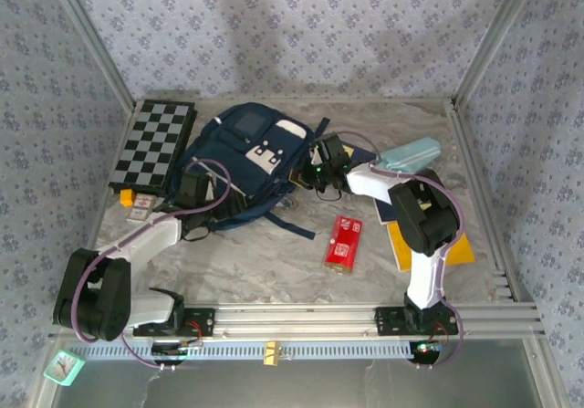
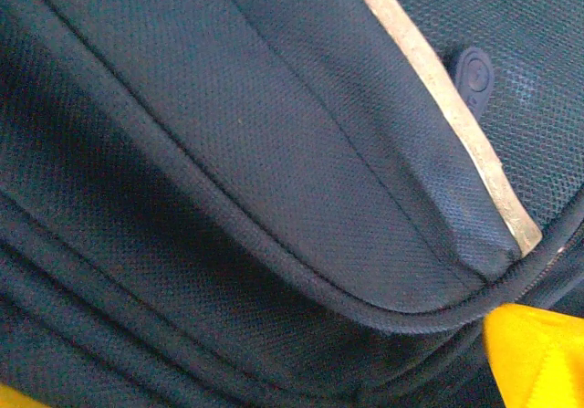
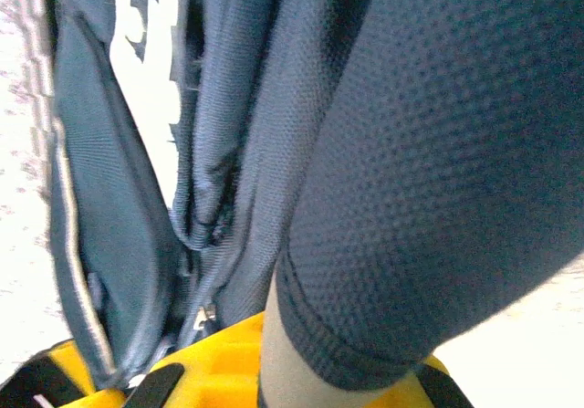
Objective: Pack the student bag
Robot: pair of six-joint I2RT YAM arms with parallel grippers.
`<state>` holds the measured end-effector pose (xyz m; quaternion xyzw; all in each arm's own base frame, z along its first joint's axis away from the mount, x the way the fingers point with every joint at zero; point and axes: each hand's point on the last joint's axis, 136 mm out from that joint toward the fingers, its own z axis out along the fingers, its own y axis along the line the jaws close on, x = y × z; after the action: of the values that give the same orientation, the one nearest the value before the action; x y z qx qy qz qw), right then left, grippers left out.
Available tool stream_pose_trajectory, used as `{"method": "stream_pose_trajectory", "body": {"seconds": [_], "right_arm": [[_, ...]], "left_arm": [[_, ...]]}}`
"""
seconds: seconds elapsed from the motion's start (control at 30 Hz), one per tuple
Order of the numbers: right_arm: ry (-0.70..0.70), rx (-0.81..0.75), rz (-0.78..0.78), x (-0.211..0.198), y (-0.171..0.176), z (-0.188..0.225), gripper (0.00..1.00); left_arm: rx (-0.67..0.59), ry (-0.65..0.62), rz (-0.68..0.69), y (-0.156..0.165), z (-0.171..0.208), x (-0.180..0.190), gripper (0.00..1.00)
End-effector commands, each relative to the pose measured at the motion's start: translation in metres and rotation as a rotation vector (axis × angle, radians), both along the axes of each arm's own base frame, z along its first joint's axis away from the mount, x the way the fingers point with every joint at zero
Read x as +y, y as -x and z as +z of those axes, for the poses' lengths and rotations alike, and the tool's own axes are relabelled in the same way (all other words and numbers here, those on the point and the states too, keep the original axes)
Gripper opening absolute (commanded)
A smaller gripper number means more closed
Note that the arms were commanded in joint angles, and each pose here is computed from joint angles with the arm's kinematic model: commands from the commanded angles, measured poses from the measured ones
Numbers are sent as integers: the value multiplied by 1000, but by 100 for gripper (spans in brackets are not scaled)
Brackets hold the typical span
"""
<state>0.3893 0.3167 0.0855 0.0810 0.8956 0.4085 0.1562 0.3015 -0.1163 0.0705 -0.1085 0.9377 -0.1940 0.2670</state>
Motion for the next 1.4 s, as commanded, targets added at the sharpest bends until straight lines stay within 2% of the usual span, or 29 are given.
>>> {"method": "stream_pose_trajectory", "body": {"seconds": [0.0, 0.2, 0.33, 0.57, 0.8, 0.9, 1.03, 1.13, 1.37], "right_arm": [[-122, 0, 6, 22, 16, 34, 0], [-158, 1, -131, 12, 12, 39, 0], [-163, -2, -144, 16, 14, 44, 0], [-159, -7, -164, 16, 13, 53, 0], [-147, -6, -159, 16, 11, 66, 0], [-155, -21, -162, 18, 11, 75, 0], [-156, -24, -162, 18, 11, 84, 0], [-168, -28, -162, 19, 10, 91, 0], [-167, -8, -183, 20, 12, 93, 0]], "left_arm": [[-99, -3, -36, -16, 33, 1, 100], [-120, -41, -23, 3, 62, 13, 100], [-143, -25, -12, 23, 79, 11, 100], [-196, -29, -99, 57, 89, -33, 98], [-278, -45, -179, 74, 87, -80, 89], [-305, -30, -198, 76, 81, -96, 86], [-258, -18, -202, 75, 64, -114, 81], [-273, -7, -205, 73, 59, -129, 79], [-289, -5, -188, 53, 55, -160, 72]]}}
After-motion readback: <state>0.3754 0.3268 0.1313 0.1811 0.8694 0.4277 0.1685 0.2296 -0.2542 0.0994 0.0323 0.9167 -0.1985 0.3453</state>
